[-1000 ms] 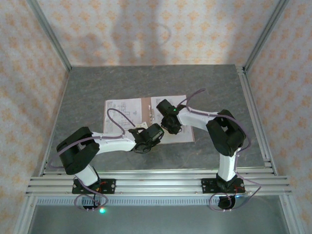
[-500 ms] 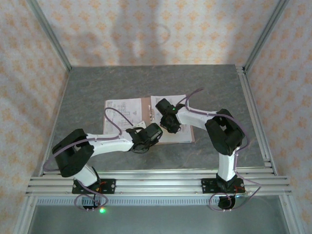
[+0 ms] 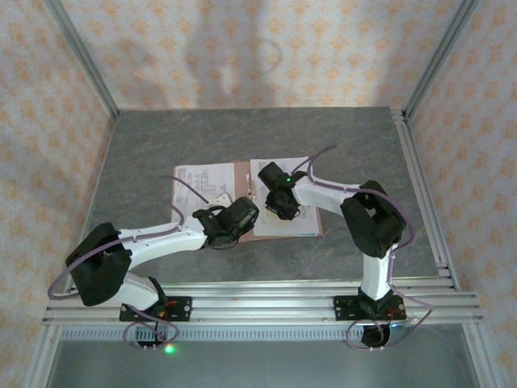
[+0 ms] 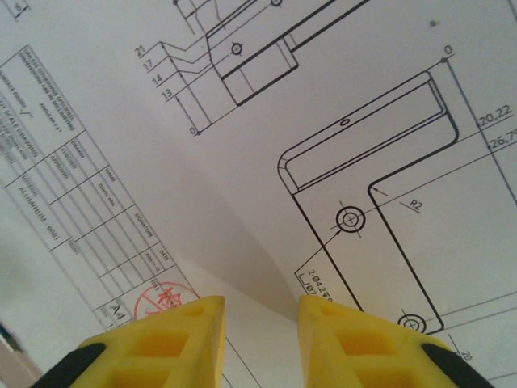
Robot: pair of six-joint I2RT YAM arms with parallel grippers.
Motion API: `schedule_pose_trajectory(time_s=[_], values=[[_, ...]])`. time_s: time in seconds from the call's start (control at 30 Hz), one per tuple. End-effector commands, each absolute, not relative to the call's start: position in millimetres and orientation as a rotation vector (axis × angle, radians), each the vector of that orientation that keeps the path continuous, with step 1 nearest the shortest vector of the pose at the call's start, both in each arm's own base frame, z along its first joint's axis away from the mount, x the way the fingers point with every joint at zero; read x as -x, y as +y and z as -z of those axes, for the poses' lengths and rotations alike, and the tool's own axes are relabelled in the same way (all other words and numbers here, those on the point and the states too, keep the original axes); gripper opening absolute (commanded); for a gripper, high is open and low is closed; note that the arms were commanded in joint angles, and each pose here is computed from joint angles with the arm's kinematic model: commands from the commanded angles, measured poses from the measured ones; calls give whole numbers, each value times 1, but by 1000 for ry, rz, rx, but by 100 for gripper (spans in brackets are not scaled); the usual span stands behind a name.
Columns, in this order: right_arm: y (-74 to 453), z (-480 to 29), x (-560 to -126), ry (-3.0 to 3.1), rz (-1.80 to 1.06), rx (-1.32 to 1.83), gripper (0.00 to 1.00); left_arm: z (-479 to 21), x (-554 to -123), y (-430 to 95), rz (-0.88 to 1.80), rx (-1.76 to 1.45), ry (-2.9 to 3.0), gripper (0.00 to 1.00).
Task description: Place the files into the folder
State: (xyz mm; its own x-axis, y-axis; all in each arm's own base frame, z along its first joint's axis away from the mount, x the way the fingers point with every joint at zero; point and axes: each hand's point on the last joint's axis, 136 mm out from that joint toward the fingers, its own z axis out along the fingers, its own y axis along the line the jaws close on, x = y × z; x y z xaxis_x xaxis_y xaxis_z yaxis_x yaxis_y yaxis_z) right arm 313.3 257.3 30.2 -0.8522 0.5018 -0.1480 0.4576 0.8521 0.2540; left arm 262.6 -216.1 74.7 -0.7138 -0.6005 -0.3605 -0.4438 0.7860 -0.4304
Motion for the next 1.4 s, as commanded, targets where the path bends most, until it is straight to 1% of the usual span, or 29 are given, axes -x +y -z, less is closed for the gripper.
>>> schedule_pose_trajectory(time_s=[0.0,0.13,0.23,0.3,0.43,0.57,0.67,0.8,0.83,1.03,1.13,1.17,1.37], values=[[252,-69,-325,2743,-357,-734,33,-74,-265,-203,395,778,2481,21],[236,-87,-337,2703,-375,-752,38,-75,-269,-208,418,769,2487,22],[210,-92,-353,2668,-378,-796,40,-73,-271,-211,415,759,2502,21],[191,-94,-370,2650,-385,-805,45,-71,-275,-210,412,762,2508,22],[158,-101,-404,2622,-331,-764,58,-70,-288,-202,419,790,2516,22],[140,-104,-439,2620,-339,-747,64,-73,-310,-197,442,808,2513,22],[133,-99,-461,2628,-338,-738,67,-70,-330,-194,446,819,2527,20],[131,-87,-480,2665,-313,-732,70,-64,-357,-190,446,834,2549,13],[130,-83,-485,2673,-306,-732,73,-61,-364,-190,447,838,2559,11],[133,-67,-503,2690,-307,-745,73,-51,-396,-195,417,809,2607,5],[137,-59,-507,2700,-317,-752,73,-47,-406,-198,415,800,2620,4],[137,-56,-508,2705,-314,-757,73,-37,-406,-198,396,804,2639,4],[140,-44,-509,2718,-327,-778,74,-29,-410,-198,385,805,2649,3]])
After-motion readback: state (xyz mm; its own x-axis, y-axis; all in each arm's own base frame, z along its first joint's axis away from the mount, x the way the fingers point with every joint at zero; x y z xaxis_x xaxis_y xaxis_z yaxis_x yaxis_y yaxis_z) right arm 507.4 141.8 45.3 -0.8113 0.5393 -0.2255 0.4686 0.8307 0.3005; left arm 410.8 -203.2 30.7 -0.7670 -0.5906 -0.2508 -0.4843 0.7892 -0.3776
